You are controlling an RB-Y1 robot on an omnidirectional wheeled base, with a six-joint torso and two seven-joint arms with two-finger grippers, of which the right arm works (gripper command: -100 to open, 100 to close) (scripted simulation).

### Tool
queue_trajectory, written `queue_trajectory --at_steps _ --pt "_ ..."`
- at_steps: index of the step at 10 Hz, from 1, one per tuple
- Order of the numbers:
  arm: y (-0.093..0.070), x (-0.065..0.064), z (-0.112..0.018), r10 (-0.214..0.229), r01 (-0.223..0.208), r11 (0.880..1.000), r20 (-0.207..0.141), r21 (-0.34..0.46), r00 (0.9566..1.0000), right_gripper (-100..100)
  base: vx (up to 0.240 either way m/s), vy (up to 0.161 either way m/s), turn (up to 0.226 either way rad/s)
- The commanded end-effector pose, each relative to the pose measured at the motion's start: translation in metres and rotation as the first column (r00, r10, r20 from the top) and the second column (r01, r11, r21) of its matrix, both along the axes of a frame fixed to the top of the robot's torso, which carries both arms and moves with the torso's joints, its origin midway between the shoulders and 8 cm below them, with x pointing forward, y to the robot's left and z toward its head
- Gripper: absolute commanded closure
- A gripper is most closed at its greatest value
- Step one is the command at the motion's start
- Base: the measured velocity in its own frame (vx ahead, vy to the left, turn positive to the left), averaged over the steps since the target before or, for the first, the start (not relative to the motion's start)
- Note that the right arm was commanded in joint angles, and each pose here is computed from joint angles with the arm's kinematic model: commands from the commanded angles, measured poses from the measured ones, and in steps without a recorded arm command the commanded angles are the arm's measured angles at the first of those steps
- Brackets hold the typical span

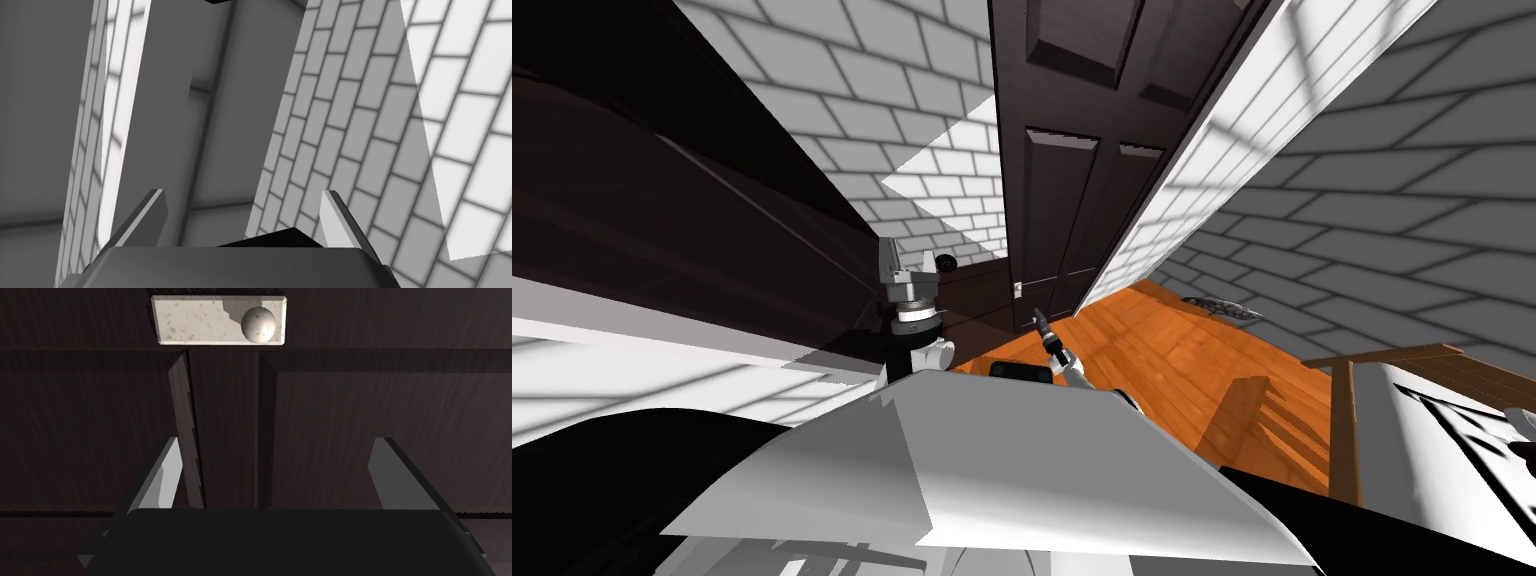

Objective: Push the door open

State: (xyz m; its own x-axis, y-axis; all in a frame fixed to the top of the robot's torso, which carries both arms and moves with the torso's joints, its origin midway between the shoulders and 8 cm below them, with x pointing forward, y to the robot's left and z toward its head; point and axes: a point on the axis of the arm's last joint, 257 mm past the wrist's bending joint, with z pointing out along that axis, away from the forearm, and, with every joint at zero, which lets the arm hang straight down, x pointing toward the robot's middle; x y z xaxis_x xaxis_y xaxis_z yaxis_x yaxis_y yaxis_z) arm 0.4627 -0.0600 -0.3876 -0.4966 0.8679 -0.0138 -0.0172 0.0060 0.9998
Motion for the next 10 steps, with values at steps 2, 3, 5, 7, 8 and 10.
queue_trajectory --at_steps 2,3,5,7,8,10 --pt "-0.011 0.001 -0.003 -0.010 0.010 1.000 0.001 -0.017 0.9999 -100 0.149 0.062 0.037" --pt "-0.014 0.001 -0.003 -0.014 0.014 1.000 0.001 -0.022 0.9999 -100 0.159 0.135 0.020" --pt "-0.018 0.002 -0.005 -0.023 0.023 0.999 0.002 -0.028 0.9997 -100 0.184 0.099 0.033" --pt "-0.020 0.002 -0.006 -0.030 0.030 0.999 0.001 -0.029 0.9995 -100 0.214 0.096 0.034" --pt "-0.019 0.001 -0.006 -0.033 0.033 0.999 0.001 -0.027 0.9994 -100 0.199 0.050 0.036" --pt "-0.015 0.001 -0.005 -0.038 0.038 0.999 0.000 -0.018 0.9993 -100 0.197 0.072 0.037"
